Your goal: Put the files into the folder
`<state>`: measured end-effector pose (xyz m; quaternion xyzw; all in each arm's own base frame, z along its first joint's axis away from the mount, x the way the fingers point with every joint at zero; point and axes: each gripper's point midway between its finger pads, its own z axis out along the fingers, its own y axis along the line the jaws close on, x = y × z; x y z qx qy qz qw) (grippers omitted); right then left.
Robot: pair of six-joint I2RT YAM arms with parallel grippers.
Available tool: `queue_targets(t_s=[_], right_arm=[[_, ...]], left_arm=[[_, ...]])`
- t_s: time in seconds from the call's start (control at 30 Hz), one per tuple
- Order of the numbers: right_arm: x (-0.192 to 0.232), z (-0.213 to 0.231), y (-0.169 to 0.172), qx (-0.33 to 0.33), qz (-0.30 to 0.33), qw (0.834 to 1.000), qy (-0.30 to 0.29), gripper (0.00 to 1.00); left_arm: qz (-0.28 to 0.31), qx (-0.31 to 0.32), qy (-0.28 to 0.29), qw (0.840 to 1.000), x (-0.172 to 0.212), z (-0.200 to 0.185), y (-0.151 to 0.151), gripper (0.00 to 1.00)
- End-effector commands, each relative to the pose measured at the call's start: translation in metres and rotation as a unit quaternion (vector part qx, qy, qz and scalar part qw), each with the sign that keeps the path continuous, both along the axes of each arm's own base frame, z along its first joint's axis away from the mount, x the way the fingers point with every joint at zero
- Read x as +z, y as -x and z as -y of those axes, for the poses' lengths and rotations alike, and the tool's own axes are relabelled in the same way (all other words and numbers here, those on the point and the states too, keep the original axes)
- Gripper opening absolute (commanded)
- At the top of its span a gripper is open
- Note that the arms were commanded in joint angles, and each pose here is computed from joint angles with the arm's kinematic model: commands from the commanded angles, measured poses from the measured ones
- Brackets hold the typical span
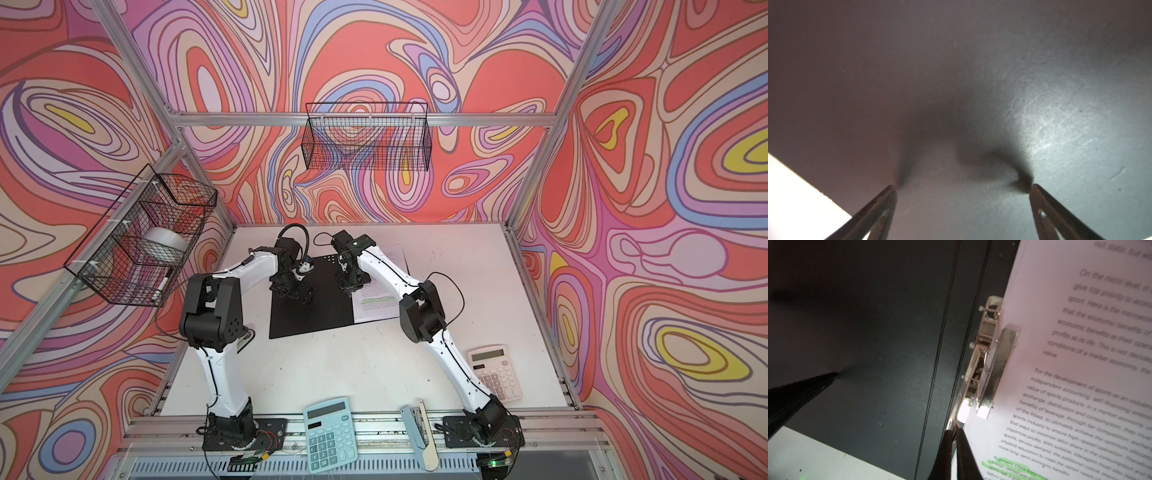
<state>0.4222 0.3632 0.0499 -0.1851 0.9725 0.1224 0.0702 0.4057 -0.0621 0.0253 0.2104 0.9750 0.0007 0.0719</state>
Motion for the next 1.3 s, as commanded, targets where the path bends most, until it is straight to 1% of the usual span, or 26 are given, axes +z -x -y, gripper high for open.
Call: queue_targets(t_s=[0.0,0.9,1.27], right_arm=[[-0.038,0.022,-0.003,-0.004,-0.007,0.998,0.065,0.08],[-0.054,0.033,-0.004,0.001,-0.005,0.995,0.099,0.08],[-0.059,0.034,-0.003,0.003,-0.008,0.995,0.103,0.08]], left_arm=[[-0.024,-0.017,-0.021,0.999,-0.010,-0.004,0.008,1.00],[-0.027,-0.024,-0.028,0.999,-0.014,-0.004,0.011,1.00],[-0.025,-0.024,-0.028,0.999,-0.013,-0.004,0.010,1.00]])
